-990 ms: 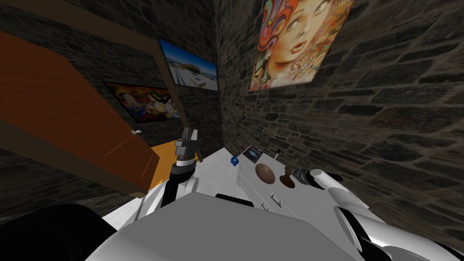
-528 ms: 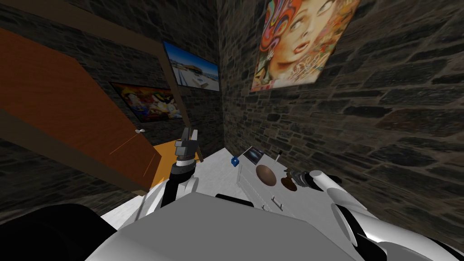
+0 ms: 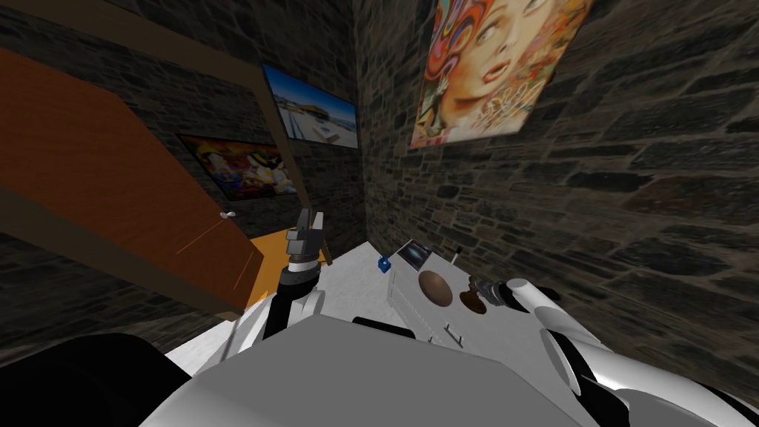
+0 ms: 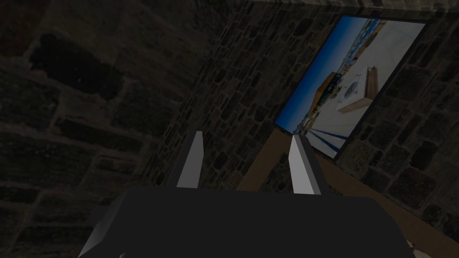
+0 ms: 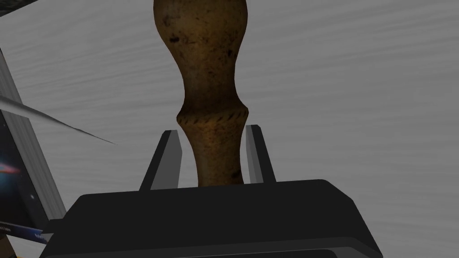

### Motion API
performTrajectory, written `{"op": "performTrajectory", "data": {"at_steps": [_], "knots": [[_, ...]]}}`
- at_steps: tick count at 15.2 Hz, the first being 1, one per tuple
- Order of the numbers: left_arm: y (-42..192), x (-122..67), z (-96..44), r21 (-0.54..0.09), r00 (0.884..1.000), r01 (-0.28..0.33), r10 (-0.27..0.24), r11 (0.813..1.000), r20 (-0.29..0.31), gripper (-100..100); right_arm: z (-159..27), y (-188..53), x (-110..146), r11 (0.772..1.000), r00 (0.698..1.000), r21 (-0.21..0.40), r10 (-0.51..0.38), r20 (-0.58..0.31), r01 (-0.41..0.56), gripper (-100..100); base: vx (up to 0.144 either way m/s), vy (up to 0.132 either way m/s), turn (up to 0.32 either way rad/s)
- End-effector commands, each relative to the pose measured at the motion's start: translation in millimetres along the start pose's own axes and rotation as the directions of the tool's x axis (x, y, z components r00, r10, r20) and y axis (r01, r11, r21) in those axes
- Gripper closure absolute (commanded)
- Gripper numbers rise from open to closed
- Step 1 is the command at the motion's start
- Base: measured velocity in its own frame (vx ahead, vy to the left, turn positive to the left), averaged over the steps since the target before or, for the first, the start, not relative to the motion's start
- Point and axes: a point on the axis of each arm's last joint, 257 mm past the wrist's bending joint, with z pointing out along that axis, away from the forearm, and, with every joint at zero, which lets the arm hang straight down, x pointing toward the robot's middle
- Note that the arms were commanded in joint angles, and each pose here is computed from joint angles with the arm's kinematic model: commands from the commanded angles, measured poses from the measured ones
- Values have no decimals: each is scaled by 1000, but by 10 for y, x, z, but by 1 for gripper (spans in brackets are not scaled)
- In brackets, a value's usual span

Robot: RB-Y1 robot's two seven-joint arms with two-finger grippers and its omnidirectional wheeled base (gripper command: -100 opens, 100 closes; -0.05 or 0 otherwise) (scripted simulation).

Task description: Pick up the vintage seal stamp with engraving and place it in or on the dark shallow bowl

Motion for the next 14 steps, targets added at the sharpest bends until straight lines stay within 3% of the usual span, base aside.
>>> {"op": "performTrajectory", "data": {"at_steps": [1, 4, 5, 14], "knots": [[0, 0, 0, 0, 1000, 0, 0, 1000, 0, 0, -83, -13, 94, 1000, 1000, -1, -2, -2, 2, 100, -103, 57, 47], [0, 0, 0, 0, 1000, 0, 0, 1000, 0, 0, -67, 6, 75, 1000, 1000, -4, -3, -1, 3, 100, -54, 33, -1], [0, 0, 0, 0, 1000, 0, 0, 1000, 0, 0, -146, -38, 167, 1000, 1000, -2, 7, 1, -7, 100, -21, 96, 28], [0, 1, 0, 0, 1000, 0, 0, 1000, 0, 0, -490, -199, 536, 999, 999, -2, 40, 3, -40, 100, -61, 248, 34]]}}
